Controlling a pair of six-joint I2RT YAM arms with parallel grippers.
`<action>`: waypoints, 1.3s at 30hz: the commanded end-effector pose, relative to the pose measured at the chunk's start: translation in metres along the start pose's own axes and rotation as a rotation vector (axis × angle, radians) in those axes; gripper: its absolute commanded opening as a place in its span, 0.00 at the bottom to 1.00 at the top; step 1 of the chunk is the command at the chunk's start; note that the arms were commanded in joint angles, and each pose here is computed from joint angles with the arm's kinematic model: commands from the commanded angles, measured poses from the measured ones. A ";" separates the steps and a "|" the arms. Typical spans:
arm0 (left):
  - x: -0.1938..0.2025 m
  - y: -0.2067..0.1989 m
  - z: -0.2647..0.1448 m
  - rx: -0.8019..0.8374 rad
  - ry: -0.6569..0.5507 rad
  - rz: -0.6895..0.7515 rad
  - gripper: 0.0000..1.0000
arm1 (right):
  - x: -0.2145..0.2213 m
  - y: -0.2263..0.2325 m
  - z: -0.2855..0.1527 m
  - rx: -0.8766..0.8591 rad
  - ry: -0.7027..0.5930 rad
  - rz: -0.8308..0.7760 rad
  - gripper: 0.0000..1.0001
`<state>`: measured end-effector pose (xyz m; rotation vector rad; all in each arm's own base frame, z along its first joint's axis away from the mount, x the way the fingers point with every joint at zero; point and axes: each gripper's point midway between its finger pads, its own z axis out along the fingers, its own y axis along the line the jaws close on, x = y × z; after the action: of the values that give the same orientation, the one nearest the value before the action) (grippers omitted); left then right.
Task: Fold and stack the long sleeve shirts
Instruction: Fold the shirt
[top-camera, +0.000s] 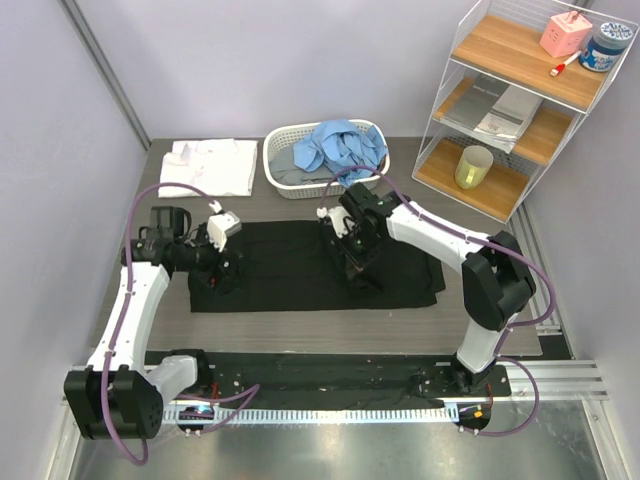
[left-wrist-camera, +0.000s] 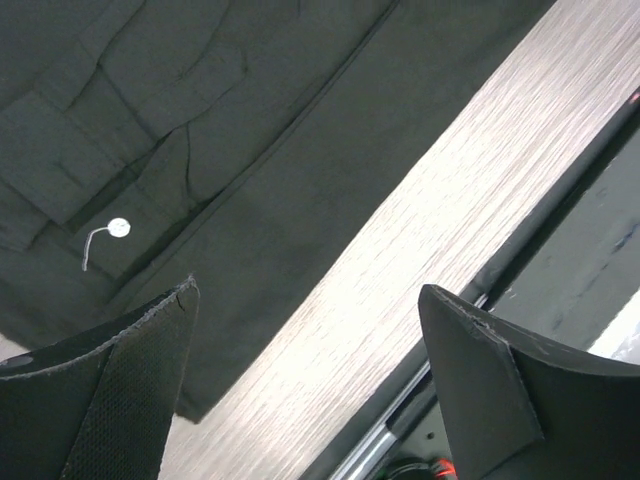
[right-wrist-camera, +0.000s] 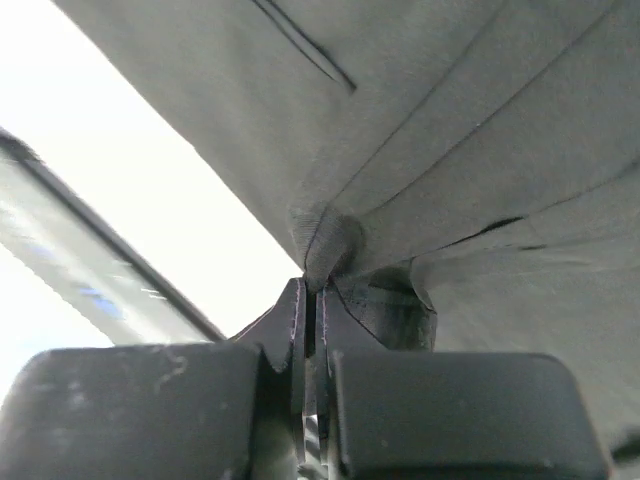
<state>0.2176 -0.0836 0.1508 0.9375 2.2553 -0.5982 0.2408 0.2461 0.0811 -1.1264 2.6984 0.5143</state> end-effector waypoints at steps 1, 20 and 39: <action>-0.031 0.000 -0.004 -0.001 -0.096 -0.124 0.93 | -0.050 0.039 -0.024 -0.200 -0.155 0.093 0.01; -0.065 -0.005 0.051 0.053 -0.354 -0.836 1.00 | -0.163 0.026 0.036 -0.261 -0.341 0.707 0.01; -0.090 -0.034 0.138 -0.032 -0.321 -0.734 0.82 | -0.170 0.032 0.043 -0.318 -0.320 0.785 0.08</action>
<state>0.2653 -0.2236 0.1013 -0.0264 2.3777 -0.9753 0.3255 0.3793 0.0744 0.0510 2.7953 1.0590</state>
